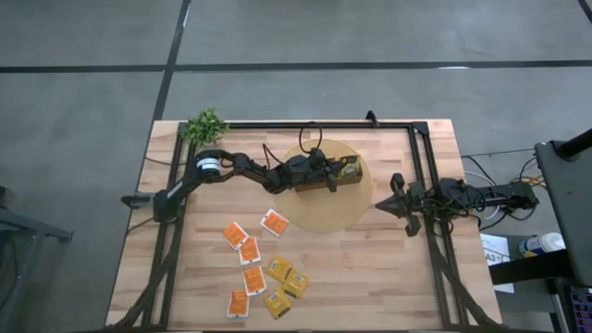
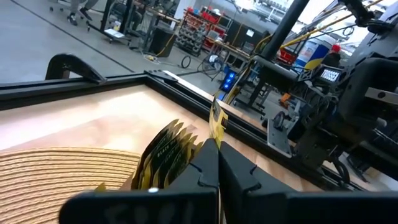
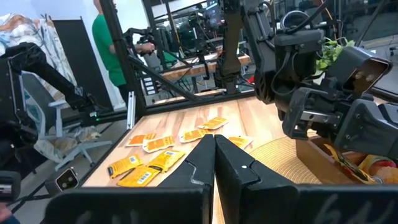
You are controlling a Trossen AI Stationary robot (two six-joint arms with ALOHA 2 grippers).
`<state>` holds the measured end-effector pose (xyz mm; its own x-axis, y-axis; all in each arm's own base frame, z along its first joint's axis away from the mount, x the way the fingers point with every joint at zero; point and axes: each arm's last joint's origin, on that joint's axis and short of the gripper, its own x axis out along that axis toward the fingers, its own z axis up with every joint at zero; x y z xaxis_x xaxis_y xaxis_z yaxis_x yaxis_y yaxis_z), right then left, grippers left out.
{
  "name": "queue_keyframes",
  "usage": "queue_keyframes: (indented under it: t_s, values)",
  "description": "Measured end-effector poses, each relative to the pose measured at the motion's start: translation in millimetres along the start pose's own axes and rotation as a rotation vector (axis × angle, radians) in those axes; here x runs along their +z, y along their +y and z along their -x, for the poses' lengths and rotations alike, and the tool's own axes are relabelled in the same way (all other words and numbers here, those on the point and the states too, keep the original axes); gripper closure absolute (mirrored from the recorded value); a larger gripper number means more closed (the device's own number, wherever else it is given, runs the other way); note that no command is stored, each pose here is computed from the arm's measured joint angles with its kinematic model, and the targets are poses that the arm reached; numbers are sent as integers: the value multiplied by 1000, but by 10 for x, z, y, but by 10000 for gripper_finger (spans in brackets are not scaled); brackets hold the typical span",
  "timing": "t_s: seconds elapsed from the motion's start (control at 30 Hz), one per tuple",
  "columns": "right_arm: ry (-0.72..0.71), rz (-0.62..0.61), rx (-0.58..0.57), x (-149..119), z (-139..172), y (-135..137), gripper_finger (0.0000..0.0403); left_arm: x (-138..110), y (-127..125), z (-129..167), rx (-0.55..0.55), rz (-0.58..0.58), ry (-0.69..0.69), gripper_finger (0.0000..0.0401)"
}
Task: Pick & Place Tea
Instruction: Adjust the yellow tea bag in the right section of the wooden organizer to align the position
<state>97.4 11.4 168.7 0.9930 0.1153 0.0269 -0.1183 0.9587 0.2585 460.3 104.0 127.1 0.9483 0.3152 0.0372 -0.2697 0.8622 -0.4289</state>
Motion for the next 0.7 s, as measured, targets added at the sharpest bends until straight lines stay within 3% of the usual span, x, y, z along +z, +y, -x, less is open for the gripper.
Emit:
queue_keyframes:
  t_s: [0.23,0.53,0.7]
  values:
    - [0,0,0,0,0,0,394,-40,18,-3,4,52,9,392]
    - [0,0,0,1,0,0,394,-58,25,0,9,52,19,313]
    - [0,0,0,0,0,0,394,-31,9,-6,1,32,5,296]
